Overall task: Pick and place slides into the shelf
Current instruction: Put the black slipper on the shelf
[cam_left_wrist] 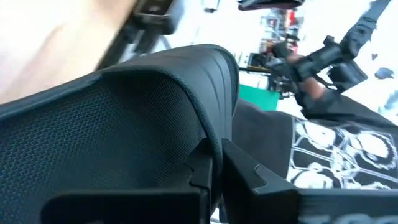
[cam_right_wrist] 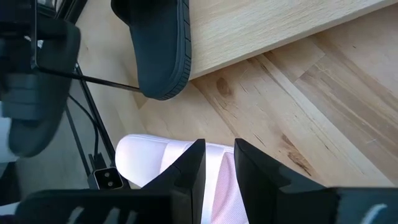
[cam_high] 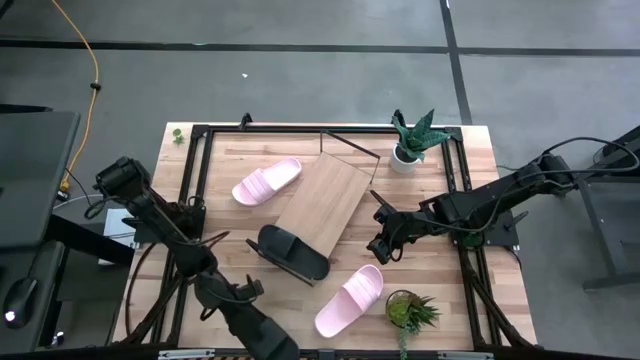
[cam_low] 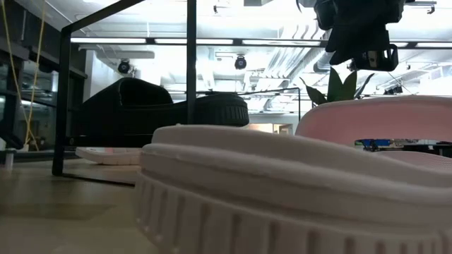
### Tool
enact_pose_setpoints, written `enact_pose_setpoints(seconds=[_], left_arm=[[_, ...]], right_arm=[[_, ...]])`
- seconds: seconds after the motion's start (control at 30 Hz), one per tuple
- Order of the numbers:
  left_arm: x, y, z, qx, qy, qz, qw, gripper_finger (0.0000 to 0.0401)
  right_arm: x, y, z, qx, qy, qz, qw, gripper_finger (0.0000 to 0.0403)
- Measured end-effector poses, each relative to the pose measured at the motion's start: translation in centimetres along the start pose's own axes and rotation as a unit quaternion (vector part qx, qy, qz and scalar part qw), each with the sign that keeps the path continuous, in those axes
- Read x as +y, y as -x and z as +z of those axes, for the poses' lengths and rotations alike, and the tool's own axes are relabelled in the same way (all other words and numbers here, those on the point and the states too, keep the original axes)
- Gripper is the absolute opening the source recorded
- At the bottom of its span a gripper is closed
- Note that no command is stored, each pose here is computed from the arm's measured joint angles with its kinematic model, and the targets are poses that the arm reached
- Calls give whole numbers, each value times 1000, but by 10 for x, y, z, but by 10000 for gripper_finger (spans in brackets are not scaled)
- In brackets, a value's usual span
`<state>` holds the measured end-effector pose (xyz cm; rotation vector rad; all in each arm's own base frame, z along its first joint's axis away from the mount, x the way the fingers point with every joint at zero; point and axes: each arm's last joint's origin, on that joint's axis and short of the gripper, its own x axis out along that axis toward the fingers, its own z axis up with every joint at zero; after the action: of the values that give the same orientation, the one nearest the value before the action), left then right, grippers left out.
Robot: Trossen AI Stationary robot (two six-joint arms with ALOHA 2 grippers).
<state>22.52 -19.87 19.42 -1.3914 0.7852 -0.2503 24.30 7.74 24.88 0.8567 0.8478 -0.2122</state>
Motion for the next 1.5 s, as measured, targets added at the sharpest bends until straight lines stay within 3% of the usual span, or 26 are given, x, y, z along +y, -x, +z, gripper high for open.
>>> enact_pose_setpoints(seconds=[0.5, 0.8, 1.13, 1.5], left_arm=[[-43, 35, 1, -23, -14, -87, 996, 3], [-69, 75, 7, -117, -36, -145, 982, 3], [-94, 132, 17, -288, -77, -200, 933, 3], [-102, 172, 25, -465, -106, -173, 862, 6]], right_arm=[[1, 0, 1, -2, 1, 7, 1000, 75], [4, 0, 2, -10, 4, 22, 1000, 75], [7, 0, 4, -20, 11, 33, 999, 75], [24, 5, 16, -116, 25, 105, 987, 75]])
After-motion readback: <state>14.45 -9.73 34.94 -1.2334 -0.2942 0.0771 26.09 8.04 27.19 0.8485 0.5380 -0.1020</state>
